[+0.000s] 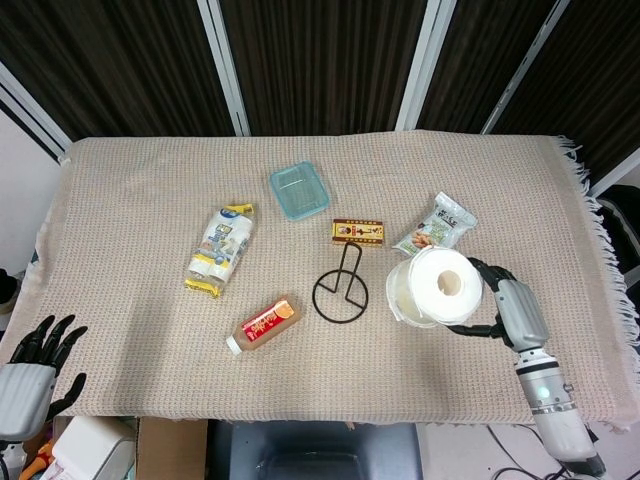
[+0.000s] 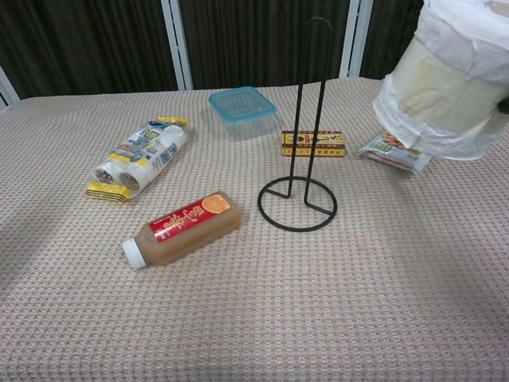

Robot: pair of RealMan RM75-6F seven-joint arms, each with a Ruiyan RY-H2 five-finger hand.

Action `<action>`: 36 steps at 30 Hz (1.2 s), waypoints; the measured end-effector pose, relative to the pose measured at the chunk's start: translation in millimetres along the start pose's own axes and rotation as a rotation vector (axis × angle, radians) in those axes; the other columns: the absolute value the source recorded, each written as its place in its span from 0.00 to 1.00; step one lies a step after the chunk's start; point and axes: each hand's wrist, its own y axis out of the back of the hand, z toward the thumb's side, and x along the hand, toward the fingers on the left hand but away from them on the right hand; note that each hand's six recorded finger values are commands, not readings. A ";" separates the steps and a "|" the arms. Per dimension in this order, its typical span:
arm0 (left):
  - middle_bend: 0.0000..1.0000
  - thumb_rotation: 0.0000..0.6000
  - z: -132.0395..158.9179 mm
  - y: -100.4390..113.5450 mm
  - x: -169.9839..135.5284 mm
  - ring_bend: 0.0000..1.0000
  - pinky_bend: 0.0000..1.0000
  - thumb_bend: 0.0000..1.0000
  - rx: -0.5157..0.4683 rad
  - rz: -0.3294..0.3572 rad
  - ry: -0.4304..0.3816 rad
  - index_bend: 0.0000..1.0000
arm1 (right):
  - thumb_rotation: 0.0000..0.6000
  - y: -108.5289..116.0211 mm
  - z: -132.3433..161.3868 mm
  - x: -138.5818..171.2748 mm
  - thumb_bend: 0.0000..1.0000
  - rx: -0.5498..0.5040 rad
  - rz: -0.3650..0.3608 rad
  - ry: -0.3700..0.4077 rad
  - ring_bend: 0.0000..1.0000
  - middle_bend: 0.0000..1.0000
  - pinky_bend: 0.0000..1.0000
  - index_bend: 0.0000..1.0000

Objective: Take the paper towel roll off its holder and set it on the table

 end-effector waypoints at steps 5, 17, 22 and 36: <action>0.09 1.00 -0.1 -0.5 -0.1 0.00 0.19 0.37 -0.002 -0.004 0.003 0.19 | 1.00 -7.6 -15.6 8.7 0.00 0.002 0.050 -0.044 0.35 0.43 0.34 0.68; 0.09 1.00 1.0 -1.1 -0.7 0.00 0.19 0.37 -0.003 -0.012 -0.002 0.19 | 1.00 -40.0 -64.5 19.6 0.00 0.092 0.193 -0.108 0.18 0.35 0.18 0.46; 0.09 1.00 0.8 -0.9 -1.0 0.00 0.19 0.37 -0.005 -0.012 -0.002 0.19 | 1.00 -55.5 -75.5 25.5 0.00 0.128 0.294 -0.127 0.05 0.16 0.03 0.19; 0.09 1.00 0.7 -1.8 -0.4 0.00 0.19 0.37 -0.001 -0.015 -0.002 0.19 | 1.00 -7.9 -71.2 20.6 0.00 0.238 0.159 -0.116 0.00 0.06 0.00 0.01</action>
